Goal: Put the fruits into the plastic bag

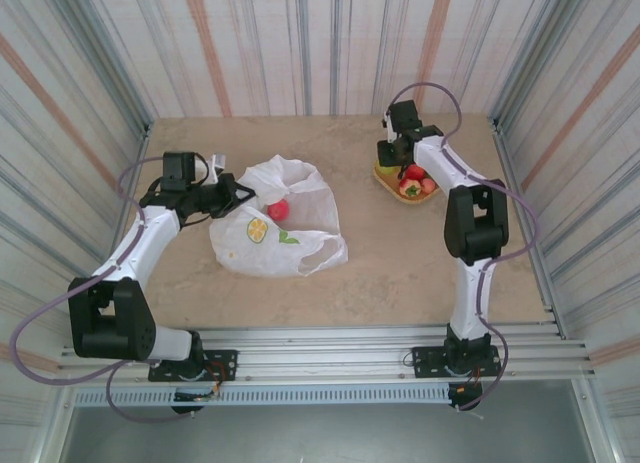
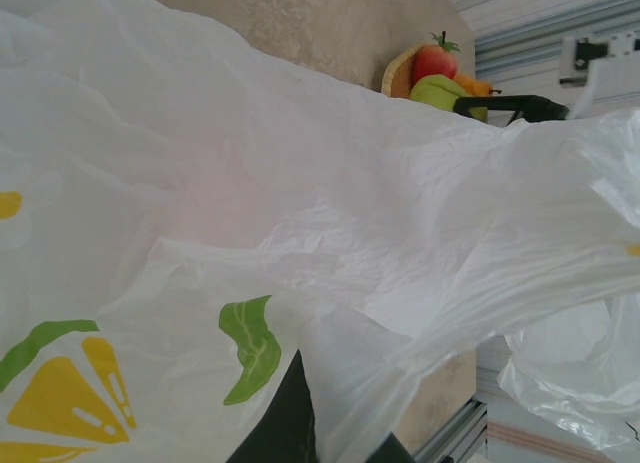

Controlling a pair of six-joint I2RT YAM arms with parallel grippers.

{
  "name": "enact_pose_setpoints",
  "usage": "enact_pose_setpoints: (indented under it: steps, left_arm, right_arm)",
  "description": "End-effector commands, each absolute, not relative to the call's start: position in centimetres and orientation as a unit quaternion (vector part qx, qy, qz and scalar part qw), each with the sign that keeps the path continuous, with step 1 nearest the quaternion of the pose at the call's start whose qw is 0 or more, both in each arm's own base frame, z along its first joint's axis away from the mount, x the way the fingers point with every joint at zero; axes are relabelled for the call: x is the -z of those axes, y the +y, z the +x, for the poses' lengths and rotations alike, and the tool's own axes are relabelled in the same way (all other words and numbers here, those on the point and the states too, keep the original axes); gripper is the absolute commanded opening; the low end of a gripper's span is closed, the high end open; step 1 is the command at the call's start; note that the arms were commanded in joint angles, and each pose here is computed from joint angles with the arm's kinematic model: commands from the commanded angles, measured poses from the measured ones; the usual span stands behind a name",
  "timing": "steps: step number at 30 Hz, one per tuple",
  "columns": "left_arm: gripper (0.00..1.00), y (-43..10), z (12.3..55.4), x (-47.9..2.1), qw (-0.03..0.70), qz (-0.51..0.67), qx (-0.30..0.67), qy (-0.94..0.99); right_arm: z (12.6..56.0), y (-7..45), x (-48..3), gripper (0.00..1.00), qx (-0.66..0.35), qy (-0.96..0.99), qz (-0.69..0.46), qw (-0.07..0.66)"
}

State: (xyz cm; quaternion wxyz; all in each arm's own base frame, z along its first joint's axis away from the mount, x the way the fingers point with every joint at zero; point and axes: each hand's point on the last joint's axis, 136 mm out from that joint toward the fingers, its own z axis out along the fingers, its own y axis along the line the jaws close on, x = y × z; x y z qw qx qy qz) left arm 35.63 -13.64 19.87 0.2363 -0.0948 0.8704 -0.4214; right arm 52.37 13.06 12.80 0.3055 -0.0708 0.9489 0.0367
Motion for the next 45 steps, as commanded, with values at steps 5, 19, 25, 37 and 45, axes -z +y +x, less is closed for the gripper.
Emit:
enact_pose_setpoints:
  steps: [5,19,25,37,45]
  left_arm:
    - [0.0,-13.5,35.6,-19.3,0.228,-0.101,0.426,0.87]
    - [0.0,-14.1,35.4,-19.2,0.22,-0.1,0.433,0.868]
    - [0.0,-14.5,35.3,-18.8,0.216,-0.098,0.432,0.87]
    - [0.0,-15.1,35.1,-18.9,0.204,-0.094,0.449,0.865]
    - [0.0,-15.2,35.0,-19.5,0.21,-0.092,0.455,0.861]
  right_arm:
    - [46.5,16.7,-20.3,0.23,-0.171,0.918,-0.053,0.353]
    - [31.8,24.4,-21.6,0.23,-0.391,0.863,-0.104,0.302]
    - [31.0,27.3,-21.8,0.23,-0.414,0.855,-0.13,0.283]
    - [33.8,32.7,-17.5,0.2,-0.421,0.849,-0.121,0.297]
    - [34.1,36.4,-14.9,0.21,-0.418,0.843,-0.081,0.33]
